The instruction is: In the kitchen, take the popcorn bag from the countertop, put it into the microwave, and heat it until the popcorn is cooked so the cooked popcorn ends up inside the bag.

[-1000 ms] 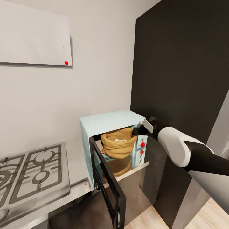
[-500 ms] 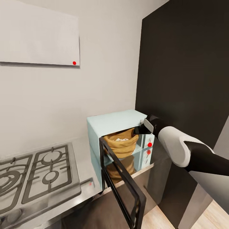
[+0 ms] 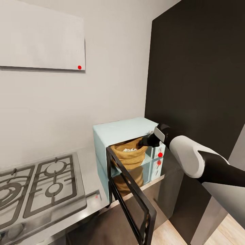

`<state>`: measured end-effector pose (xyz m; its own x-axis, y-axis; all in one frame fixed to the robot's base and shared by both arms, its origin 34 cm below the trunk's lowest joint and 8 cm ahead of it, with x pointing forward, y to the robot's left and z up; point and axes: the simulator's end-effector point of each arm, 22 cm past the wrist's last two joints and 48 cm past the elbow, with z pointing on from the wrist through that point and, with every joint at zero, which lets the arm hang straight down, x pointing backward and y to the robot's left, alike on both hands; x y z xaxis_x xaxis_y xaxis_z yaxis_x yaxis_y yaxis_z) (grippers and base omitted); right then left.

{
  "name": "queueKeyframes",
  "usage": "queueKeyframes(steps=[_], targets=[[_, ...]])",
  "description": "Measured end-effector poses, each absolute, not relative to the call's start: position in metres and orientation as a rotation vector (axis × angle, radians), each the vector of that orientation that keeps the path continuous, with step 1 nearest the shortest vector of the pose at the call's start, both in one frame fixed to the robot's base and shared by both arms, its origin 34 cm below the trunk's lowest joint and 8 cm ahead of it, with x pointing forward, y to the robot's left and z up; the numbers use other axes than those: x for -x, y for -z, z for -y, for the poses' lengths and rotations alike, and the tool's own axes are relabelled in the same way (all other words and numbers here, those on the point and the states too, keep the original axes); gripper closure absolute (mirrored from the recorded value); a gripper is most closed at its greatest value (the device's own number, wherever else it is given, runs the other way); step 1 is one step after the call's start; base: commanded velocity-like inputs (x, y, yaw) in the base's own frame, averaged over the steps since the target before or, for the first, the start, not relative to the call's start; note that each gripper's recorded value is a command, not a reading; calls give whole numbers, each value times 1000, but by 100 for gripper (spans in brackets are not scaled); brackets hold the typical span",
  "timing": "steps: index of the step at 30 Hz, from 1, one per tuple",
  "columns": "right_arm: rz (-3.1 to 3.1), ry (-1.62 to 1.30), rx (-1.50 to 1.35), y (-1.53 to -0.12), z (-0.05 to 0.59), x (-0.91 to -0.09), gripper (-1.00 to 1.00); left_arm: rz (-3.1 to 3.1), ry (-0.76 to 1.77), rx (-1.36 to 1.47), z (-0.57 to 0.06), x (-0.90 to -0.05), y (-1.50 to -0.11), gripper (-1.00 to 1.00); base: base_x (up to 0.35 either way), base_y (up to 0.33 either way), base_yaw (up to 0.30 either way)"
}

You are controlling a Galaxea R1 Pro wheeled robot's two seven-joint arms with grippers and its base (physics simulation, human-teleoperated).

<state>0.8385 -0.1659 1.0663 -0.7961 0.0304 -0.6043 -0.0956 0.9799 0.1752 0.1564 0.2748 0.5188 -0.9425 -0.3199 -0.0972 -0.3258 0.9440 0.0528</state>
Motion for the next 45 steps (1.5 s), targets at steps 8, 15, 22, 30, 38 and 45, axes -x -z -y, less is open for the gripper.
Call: queueKeyframes(steps=[8, 15, 22, 30, 38, 45], targets=[[-2435, -289, 45, -1086, 173, -847, -100, -3013, -103, 490, -273, -157, -519, -100, -171, 0, 0], [-2368, -287, 31, -1113, 178, -859, -100, -3013, -107, 494, -274, -157, -519, -100, -343, 0, 0], [-2310, -271, 11, -1134, 192, -867, -100, -3011, -106, 498, -274, -157, -519, -100, -107, 0, 0], [-2149, -491, 94, -1089, 225, -866, -100, -3011, -109, 499, -275, -157, -519, -100, -1, 0, 0], [-1894, -604, 482, -1018, 174, -822, -100, -3011, -111, 499, -275, -157, -519, -100, 0, 0, 0], [-1801, -587, 559, -1024, 160, -820, -100, -3010, -100, 505, -274, -157, -519, -100, 0, 0, 0]])
